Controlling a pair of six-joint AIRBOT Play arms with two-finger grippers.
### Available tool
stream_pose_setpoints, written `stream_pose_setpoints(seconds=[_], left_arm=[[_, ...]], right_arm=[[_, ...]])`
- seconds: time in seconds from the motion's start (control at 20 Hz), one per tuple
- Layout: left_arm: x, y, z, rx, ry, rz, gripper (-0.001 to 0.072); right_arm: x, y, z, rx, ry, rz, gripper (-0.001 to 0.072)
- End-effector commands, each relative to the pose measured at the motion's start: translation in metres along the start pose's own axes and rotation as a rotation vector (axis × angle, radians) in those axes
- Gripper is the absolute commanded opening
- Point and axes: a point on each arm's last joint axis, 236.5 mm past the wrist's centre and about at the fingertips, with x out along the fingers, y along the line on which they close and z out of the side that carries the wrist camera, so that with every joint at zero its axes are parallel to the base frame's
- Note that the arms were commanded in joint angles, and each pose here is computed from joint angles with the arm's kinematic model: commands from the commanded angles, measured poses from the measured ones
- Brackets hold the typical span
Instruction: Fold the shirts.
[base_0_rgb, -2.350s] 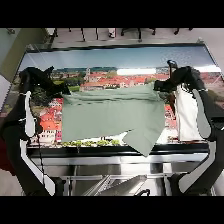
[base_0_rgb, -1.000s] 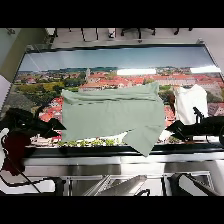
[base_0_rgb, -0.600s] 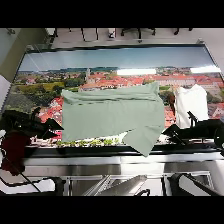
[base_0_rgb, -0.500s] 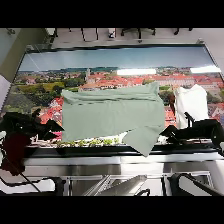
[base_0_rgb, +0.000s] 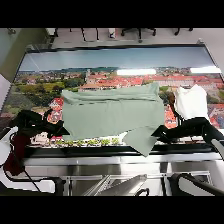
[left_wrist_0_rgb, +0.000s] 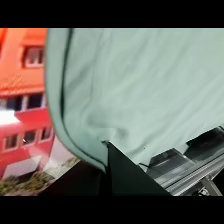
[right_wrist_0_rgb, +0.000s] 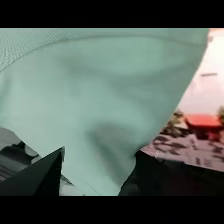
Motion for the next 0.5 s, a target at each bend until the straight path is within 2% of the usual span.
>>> stream_pose_setpoints(seconds=[0.0, 0.1, 0.15, 0.2, 0.25, 0.45], left_arm=[[-0.006, -0.020, 0.007, 0.037, 0.012, -0.002, 0.0016], [-0.014, -0.025, 0.009, 0.031, 0.016, -0.005, 0.0016], [-0.016, -0.027, 0.010, 0.031, 0.014, -0.003, 0.0016], [-0.017, -0.028, 0.011, 0.031, 0.014, -0.004, 0.0016], [-0.018, -0.028, 0.011, 0.024, 0.016, -0.003, 0.0016], [-0.018, -0.029, 0.002, 0.010, 0.054, -0.007, 0.0016]], right_arm=[[0.002, -0.001, -0.001, -0.023, 0.004, -0.009, 0.0388], [0.002, 0.005, 0.001, -0.027, -0.003, 0.013, 0.0359], [0.002, 0.011, 0.003, -0.037, -0.013, 0.039, 0.0237], [0.002, 0.018, 0.007, -0.046, -0.029, 0.067, 0.0075], [0.001, 0.022, 0.012, -0.039, -0.052, 0.085, 0.0019], [-0.001, 0.022, 0.012, -0.034, -0.059, 0.079, 0.0019]])
